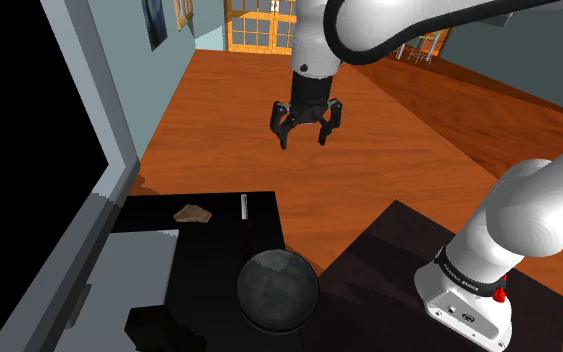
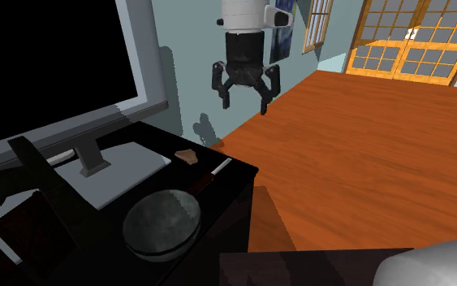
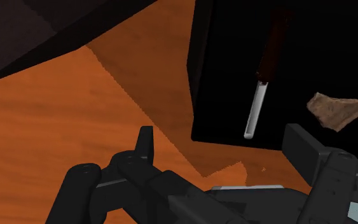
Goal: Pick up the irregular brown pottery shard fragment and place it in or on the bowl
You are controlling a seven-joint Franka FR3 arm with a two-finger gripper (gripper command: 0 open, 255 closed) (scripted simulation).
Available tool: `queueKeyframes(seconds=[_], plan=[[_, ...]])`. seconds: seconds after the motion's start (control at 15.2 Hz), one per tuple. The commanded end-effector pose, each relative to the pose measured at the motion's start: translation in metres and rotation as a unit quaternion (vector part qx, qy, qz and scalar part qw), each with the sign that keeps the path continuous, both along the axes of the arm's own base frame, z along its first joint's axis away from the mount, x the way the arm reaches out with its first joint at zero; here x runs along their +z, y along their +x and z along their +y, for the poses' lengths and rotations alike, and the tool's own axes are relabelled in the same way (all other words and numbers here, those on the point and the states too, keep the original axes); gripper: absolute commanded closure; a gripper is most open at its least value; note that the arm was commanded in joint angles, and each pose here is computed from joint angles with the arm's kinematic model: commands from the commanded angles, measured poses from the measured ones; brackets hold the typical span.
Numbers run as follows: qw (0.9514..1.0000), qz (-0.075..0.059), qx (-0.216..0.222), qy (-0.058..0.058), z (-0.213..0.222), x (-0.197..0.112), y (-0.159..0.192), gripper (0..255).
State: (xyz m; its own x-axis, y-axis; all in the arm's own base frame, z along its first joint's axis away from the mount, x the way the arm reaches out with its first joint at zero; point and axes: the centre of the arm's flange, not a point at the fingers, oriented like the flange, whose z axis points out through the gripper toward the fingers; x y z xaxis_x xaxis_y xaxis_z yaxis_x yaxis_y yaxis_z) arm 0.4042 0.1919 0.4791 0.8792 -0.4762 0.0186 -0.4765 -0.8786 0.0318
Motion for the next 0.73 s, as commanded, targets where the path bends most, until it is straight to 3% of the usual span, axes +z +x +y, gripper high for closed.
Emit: queueKeyframes(seconds=[0.0,0.66], plan=[[0.9998,0.004,-0.018,-0.005,0.023,-0.015,0.012,0],[0.9941,0.024,-0.101,-0.031,0.116,-0.093,0.084,0]])
